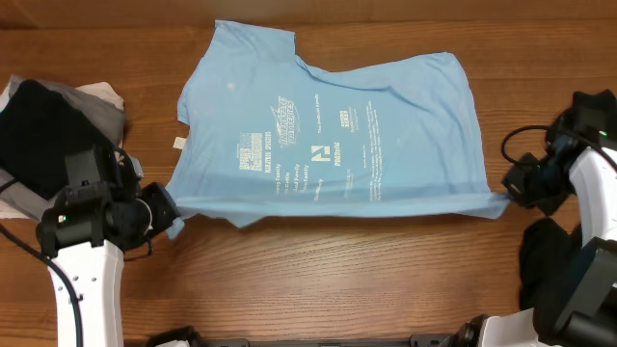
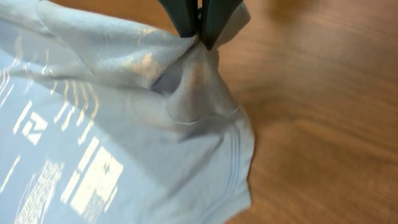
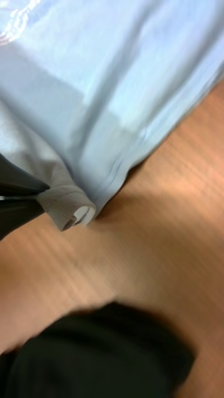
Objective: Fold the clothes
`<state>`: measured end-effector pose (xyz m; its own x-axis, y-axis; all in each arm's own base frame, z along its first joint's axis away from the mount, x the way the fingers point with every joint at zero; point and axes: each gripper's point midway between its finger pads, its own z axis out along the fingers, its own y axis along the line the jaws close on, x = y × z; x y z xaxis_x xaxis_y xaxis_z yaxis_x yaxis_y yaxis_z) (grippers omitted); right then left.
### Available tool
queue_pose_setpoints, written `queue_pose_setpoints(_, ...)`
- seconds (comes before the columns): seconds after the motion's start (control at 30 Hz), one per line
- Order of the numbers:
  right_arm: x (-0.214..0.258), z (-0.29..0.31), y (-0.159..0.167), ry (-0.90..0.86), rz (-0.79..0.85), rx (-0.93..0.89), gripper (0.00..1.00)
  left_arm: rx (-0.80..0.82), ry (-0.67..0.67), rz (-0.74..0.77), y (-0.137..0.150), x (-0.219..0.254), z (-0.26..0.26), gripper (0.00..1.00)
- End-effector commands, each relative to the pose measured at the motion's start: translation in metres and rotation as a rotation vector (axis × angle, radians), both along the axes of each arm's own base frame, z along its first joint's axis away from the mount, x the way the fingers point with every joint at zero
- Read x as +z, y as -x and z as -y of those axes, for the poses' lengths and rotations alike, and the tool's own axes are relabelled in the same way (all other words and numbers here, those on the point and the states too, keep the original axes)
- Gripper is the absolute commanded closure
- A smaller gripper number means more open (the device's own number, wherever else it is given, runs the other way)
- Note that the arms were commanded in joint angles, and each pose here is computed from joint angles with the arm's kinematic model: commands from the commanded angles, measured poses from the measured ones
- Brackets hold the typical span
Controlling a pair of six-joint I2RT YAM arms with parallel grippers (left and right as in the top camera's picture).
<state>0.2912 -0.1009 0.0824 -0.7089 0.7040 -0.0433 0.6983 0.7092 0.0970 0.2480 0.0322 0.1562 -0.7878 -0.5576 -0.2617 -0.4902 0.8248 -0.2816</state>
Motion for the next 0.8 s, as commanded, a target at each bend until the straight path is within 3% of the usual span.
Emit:
queue_pose_setpoints(0.0,0.008,-0.003,-0.024,0.045,0.097,0.034,0.96,0.045,0.024,0.009,-0.018,-0.009,-0.004,0.96)
queue_pose_setpoints(0.43,0.029,0.016,-0.084,0.141,0.351,0.038,0.96,-0.027,0.137,-0.033,-0.076,-0.072,0.006,0.96)
queue_pose_setpoints(0.77,0.019,0.008,-0.092,0.134,0.345,0.065,0.96,-0.033,0.141,-0.006,-0.103,-0.097,0.002,0.96)
